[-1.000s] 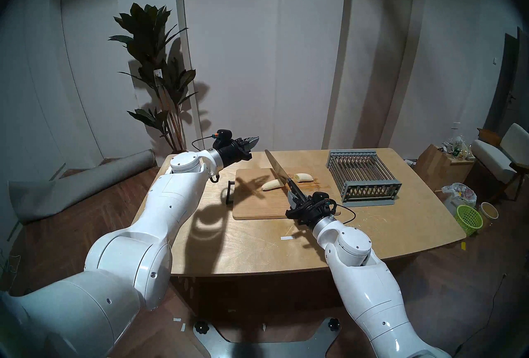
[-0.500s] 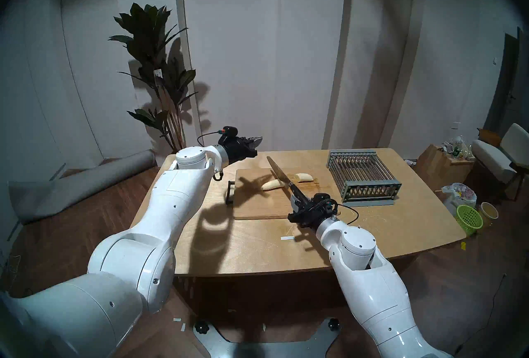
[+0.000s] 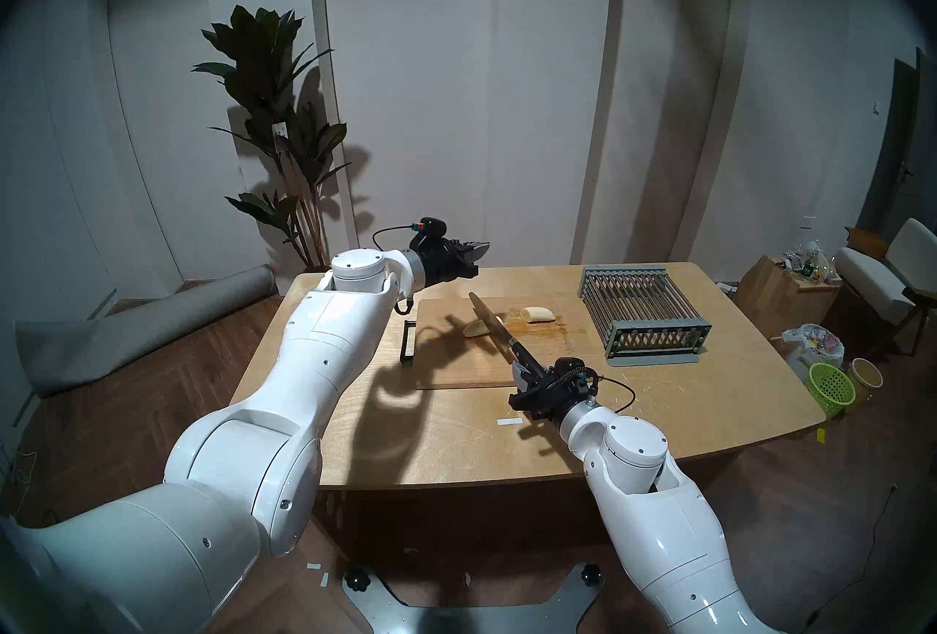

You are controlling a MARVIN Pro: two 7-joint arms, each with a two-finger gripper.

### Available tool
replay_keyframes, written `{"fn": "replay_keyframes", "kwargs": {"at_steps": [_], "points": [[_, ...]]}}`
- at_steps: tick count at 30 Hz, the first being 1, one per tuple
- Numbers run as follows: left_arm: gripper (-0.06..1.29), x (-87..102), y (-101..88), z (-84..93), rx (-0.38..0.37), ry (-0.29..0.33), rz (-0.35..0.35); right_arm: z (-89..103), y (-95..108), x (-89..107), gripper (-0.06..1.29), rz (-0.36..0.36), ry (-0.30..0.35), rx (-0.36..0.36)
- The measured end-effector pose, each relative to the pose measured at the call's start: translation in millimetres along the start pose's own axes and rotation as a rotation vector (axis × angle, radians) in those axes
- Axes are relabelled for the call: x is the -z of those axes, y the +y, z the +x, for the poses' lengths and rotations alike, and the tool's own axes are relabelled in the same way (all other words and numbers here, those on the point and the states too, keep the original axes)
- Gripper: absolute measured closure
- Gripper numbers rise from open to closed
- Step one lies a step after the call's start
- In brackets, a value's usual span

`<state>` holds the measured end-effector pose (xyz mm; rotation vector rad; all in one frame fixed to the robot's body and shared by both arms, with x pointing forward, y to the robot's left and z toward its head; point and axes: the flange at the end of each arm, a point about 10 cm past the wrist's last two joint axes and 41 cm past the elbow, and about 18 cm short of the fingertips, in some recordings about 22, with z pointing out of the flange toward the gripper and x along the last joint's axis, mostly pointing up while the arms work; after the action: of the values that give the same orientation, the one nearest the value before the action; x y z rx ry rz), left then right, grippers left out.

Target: Cut the banana into four pieces on the cutting board

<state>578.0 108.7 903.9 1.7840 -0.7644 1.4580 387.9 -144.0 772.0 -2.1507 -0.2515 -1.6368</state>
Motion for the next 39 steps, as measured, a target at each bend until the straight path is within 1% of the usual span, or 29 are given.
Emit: {"fn": "replay_keyframes", "kwargs": {"at_steps": [2,4,5,7,10,12,14,15,20,22,24,32,39], "points": [[1.26,-2.3,6.9,-3.9,0.023,-0.032,-0.041,-0.3,0.0,-0.1,0.93,0.001,0.000,-0.001],[1.26,-4.4,14.2,-10.7,0.065,-0.069,-0.086,-0.6,0.1,-0.2,0.93,0.003,-0.001,-0.003],[1.26,-5.0,16.3,-13.2,0.076,-0.083,-0.097,-0.8,0.1,-0.2,0.93,0.003,-0.001,-0.003],[1.26,-7.0,23.5,-20.9,0.108,-0.131,-0.126,-1.1,0.1,-0.3,0.93,0.004,-0.001,-0.004],[1.26,-8.6,30.0,-32.5,0.121,-0.189,-0.142,-1.5,0.3,-0.4,0.93,0.004,-0.001,-0.005],[1.26,-8.5,31.7,-39.7,0.118,-0.211,-0.143,-1.6,0.4,-0.5,0.93,0.004,-0.001,-0.005],[1.26,-7.5,31.6,-52.3,0.110,-0.234,-0.137,-1.6,0.5,-0.7,0.93,0.005,-0.001,-0.006],[1.26,-7.1,31.2,-55.5,0.108,-0.238,-0.134,-1.6,0.5,-0.7,0.93,0.005,-0.001,-0.006],[1.26,-3.3,23.7,-83.8,0.085,-0.266,-0.089,-1.4,0.7,-1.1,0.93,0.006,0.001,-0.006],[1.26,-2.9,22.7,-86.6,0.085,-0.268,-0.084,-1.3,0.7,-1.2,0.93,0.006,0.001,-0.006],[1.26,-3.0,19.0,-93.8,0.083,-0.267,-0.065,-2.3,1.0,-1.3,0.93,0.005,-0.001,-0.007],[1.26,-5.3,9.4,-96.8,0.081,-0.256,-0.025,-2.6,1.1,-1.8,0.93,0.005,-0.002,-0.007],[1.26,-7.6,4.7,-99.9,0.079,-0.253,-0.011,-1.4,2.4,-1.7,0.93,-0.003,-0.001,-0.006]]}}
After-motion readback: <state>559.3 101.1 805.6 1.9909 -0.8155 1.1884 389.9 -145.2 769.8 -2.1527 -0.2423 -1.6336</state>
